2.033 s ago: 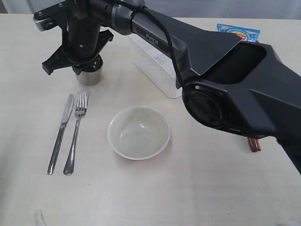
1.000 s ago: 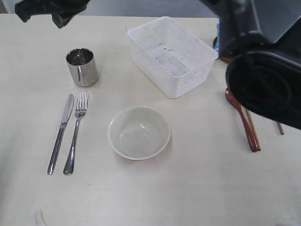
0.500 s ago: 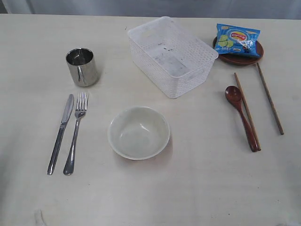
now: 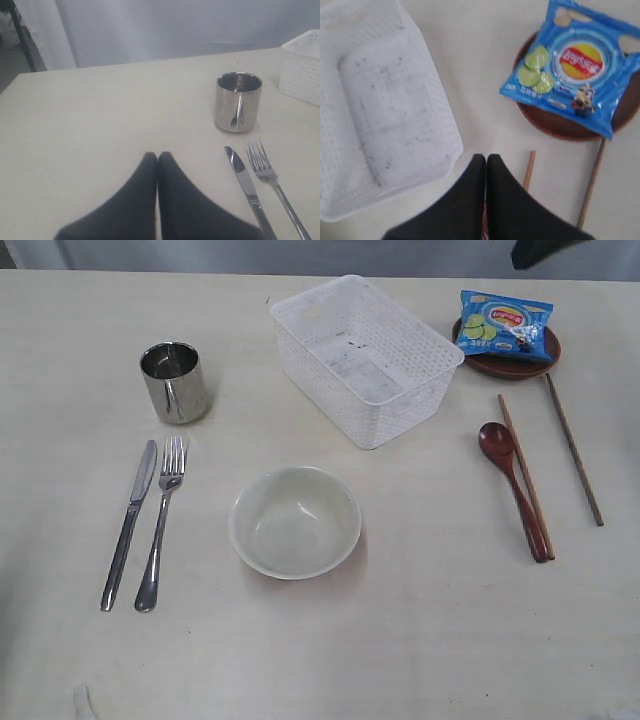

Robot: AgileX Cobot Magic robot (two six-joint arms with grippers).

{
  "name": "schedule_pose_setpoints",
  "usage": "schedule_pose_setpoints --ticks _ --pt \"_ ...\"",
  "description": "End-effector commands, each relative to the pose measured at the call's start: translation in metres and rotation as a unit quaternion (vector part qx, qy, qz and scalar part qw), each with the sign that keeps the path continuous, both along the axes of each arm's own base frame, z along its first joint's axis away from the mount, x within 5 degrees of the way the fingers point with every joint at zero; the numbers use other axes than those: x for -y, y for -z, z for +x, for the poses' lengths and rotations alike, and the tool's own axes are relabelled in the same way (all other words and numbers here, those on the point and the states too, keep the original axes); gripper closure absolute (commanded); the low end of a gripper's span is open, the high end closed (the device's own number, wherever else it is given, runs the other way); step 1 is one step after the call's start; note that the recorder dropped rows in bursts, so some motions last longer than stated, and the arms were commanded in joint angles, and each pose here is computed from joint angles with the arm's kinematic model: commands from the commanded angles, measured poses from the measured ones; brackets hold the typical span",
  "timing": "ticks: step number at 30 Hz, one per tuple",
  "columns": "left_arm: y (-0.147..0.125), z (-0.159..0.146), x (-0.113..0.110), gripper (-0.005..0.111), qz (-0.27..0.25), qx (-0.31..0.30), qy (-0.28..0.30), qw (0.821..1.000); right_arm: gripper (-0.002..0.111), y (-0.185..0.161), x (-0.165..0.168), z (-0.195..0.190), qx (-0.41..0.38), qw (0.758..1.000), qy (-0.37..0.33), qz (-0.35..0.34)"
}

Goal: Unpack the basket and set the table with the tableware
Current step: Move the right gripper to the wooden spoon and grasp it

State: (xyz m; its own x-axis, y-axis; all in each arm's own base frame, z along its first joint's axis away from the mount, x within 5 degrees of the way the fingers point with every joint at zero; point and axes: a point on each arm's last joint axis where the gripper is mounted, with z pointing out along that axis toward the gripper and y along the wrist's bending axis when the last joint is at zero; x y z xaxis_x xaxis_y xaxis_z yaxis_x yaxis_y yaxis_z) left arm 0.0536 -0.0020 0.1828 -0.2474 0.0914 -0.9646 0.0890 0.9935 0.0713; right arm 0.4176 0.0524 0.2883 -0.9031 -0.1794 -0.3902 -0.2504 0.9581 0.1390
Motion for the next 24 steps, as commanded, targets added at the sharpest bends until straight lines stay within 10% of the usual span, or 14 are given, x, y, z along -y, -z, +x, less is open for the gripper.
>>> schedule_pose_setpoints --ticks 1,10,24 --pt "0.001 0.000 0.000 0.107 -0.003 0.000 0.002 1.000 0.095 0.031 0.019 -0.009 -0.050 0.998 0.028 0.010" --pt "0.001 0.000 0.000 0.107 -0.003 0.000 0.002 1.000 0.084 0.082 0.014 -0.053 -0.192 0.981 0.033 0.008" --pt "0.001 0.000 0.000 0.107 -0.002 0.000 0.002 1.000 0.084 0.114 0.008 -0.105 -0.126 0.991 0.038 -0.034"
